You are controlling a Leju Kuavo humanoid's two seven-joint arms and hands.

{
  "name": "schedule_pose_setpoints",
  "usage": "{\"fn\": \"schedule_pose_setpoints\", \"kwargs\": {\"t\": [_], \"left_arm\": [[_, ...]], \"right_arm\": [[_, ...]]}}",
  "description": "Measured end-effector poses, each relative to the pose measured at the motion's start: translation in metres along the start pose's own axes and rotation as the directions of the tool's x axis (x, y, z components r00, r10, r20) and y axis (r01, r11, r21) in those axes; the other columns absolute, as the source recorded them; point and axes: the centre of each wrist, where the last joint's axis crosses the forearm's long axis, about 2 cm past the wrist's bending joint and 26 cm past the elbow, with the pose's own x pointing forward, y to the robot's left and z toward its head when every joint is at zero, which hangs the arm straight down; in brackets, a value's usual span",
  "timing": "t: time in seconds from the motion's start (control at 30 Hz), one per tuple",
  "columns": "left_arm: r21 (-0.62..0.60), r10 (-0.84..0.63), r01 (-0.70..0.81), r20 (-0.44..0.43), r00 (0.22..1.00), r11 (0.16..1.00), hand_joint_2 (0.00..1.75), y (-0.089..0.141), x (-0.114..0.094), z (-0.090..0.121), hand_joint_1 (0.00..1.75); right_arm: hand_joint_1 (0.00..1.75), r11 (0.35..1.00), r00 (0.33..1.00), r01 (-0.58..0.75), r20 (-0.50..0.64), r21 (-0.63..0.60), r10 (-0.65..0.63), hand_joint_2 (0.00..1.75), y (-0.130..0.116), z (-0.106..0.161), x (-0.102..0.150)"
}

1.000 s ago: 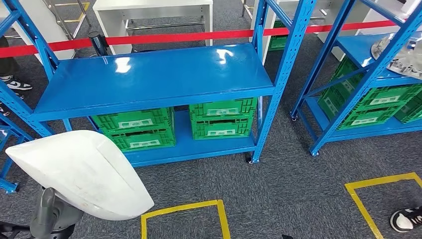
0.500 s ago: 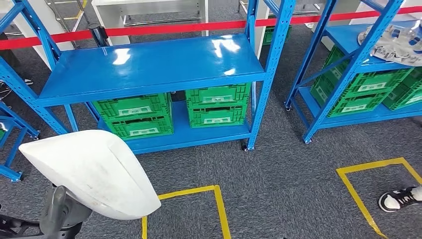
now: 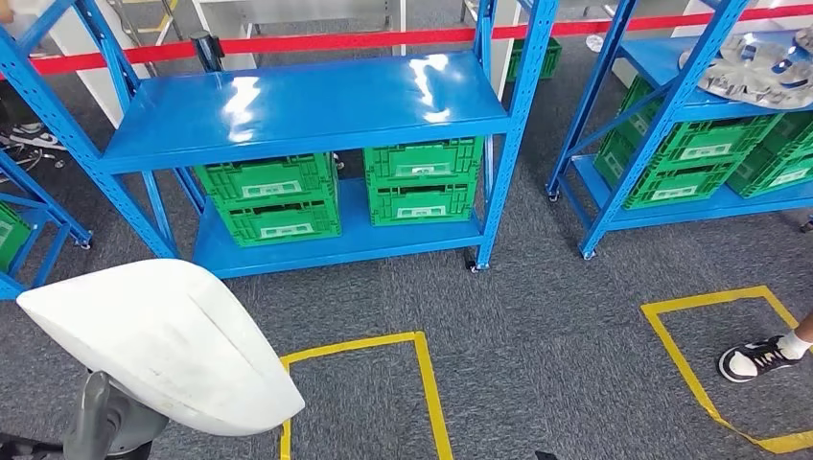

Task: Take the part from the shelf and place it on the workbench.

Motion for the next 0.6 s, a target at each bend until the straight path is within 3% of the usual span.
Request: {"fn": "schedule_pose_setpoints", "kwargs": {"t": [0.6], "left_arm": [[0.022, -0.031, 0.031, 0.019, 0.999, 0.999, 1.75, -0.009, 0.011, 0.008, 1.75]], "right_arm": [[0.0, 0.999, 1.0, -0.013, -0.018, -0.049, 0.012, 1.75, -0.009, 0.0, 0.007]]}}
